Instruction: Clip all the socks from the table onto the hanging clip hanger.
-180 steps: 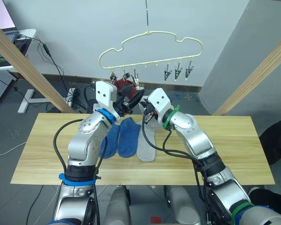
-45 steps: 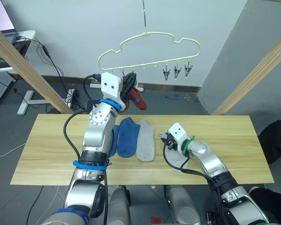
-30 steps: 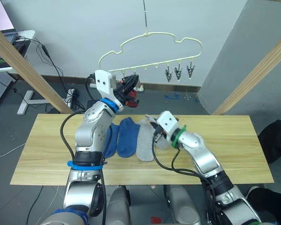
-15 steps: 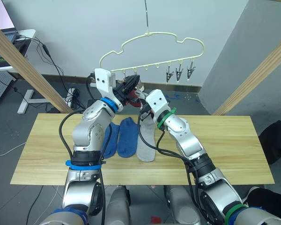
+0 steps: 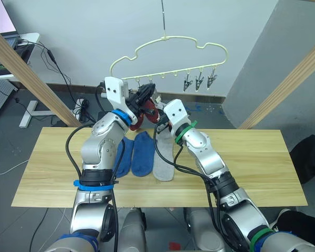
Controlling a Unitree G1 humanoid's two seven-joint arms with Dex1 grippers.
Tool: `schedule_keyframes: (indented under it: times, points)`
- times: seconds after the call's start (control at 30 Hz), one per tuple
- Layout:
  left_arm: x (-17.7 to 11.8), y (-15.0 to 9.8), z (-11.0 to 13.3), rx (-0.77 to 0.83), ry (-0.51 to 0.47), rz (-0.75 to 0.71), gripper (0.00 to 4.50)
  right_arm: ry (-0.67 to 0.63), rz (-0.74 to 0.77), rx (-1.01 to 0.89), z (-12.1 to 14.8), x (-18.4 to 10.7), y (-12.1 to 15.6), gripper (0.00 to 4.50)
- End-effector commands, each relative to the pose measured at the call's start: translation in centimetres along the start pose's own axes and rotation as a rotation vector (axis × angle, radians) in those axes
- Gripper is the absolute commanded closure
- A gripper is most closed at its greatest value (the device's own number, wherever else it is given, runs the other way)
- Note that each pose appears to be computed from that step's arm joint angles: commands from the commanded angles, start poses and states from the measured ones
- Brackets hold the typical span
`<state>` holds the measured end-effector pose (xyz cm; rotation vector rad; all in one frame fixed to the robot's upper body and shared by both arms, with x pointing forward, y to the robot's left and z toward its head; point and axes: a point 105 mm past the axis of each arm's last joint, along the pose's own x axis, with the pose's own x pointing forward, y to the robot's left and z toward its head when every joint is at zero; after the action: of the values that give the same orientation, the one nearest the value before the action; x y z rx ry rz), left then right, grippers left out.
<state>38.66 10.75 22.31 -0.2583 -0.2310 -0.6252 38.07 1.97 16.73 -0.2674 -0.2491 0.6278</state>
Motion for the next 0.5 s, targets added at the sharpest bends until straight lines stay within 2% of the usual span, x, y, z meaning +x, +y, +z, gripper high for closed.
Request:
schedule_keyframes:
  times: [0.03, 0.33, 0.5]
  points:
    - [-0.08, -0.39, 0.3, 0.006, -0.019, 0.0, 4.5, -0.086, 0.006, 0.007, 2.28, 0.41, 0.43, 4.45]
    - [-0.52, -0.54, -0.21, -0.01, -0.002, 0.006, 4.5, -0.108, -0.001, 0.004, 2.93, 0.96, 0.3, 4.45]
    - [-0.69, -0.52, -0.41, -0.002, 0.007, 0.013, 2.92, -0.112, -0.002, 0.005, 3.03, 1.01, 0.25, 4.5]
